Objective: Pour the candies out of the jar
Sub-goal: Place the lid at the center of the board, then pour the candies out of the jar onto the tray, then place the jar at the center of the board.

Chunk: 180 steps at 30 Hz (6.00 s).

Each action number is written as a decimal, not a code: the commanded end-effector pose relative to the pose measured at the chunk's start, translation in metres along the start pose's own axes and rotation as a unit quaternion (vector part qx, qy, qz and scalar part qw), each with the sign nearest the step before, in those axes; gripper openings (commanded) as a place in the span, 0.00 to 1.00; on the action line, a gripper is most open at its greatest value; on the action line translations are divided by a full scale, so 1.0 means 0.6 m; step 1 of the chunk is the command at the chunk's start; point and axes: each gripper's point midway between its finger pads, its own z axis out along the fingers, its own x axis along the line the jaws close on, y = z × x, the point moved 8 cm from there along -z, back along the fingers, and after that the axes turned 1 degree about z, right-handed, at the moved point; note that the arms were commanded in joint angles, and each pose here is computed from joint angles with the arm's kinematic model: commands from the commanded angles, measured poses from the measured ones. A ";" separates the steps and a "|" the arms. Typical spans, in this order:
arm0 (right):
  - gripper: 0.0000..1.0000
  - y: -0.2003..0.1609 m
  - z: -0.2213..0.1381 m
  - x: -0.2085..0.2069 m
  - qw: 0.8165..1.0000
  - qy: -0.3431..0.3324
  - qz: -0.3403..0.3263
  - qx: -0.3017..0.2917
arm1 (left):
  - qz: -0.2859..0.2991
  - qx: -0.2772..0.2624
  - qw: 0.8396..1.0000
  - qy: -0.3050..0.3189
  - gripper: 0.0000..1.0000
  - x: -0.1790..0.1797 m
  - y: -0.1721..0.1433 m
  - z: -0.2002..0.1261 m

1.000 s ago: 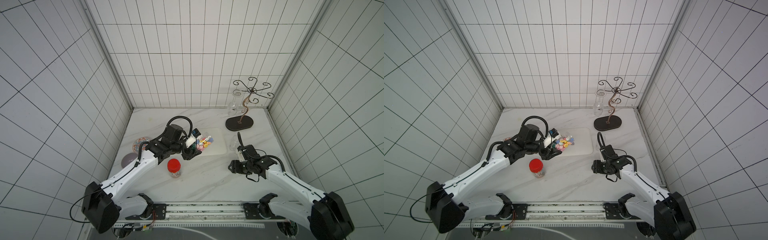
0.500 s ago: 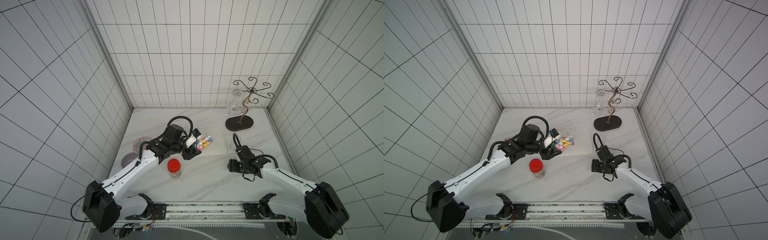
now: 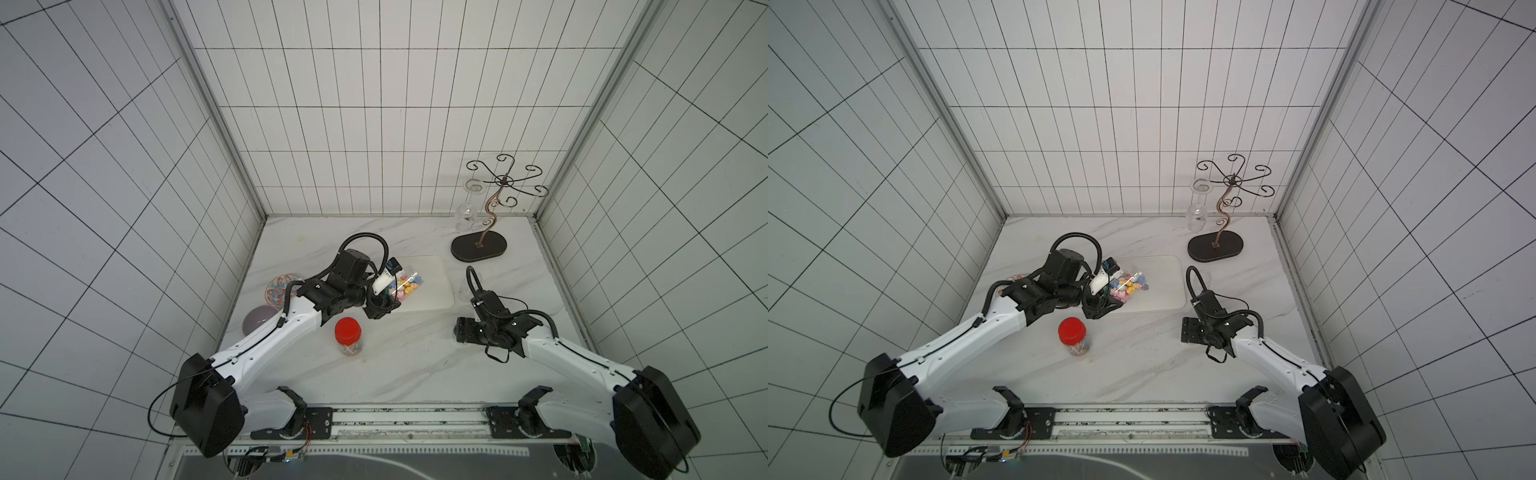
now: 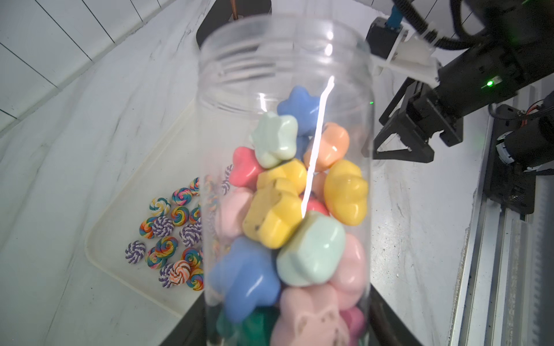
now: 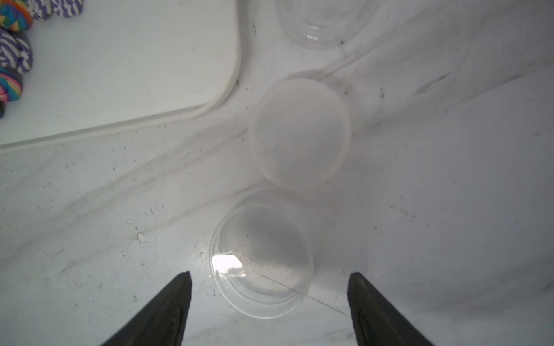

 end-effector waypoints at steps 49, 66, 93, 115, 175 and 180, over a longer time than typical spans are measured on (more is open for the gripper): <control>0.89 0.067 -0.072 -0.050 0.993 0.065 -0.017 -0.095 | -0.050 0.353 0.928 0.112 0.51 0.046 0.003 0.172; 0.89 0.068 -0.075 -0.057 0.991 0.085 -0.017 -0.103 | 0.009 0.440 0.881 0.173 0.51 0.039 0.021 0.186; 0.89 0.072 -0.069 -0.063 0.990 0.100 -0.013 -0.097 | 0.063 0.464 0.840 0.274 0.52 0.031 0.016 0.121; 0.74 0.130 -0.200 0.019 0.941 0.277 -0.096 -0.169 | -0.027 0.162 0.973 0.164 0.52 0.002 0.052 -0.040; 0.37 0.142 -0.267 0.225 0.829 0.486 -0.274 0.040 | 0.080 -0.059 0.992 -0.078 0.53 -0.078 0.021 -0.042; 0.36 0.136 -0.253 0.224 0.833 0.481 -0.269 0.052 | 0.079 -0.060 0.992 -0.077 0.53 -0.077 0.020 -0.043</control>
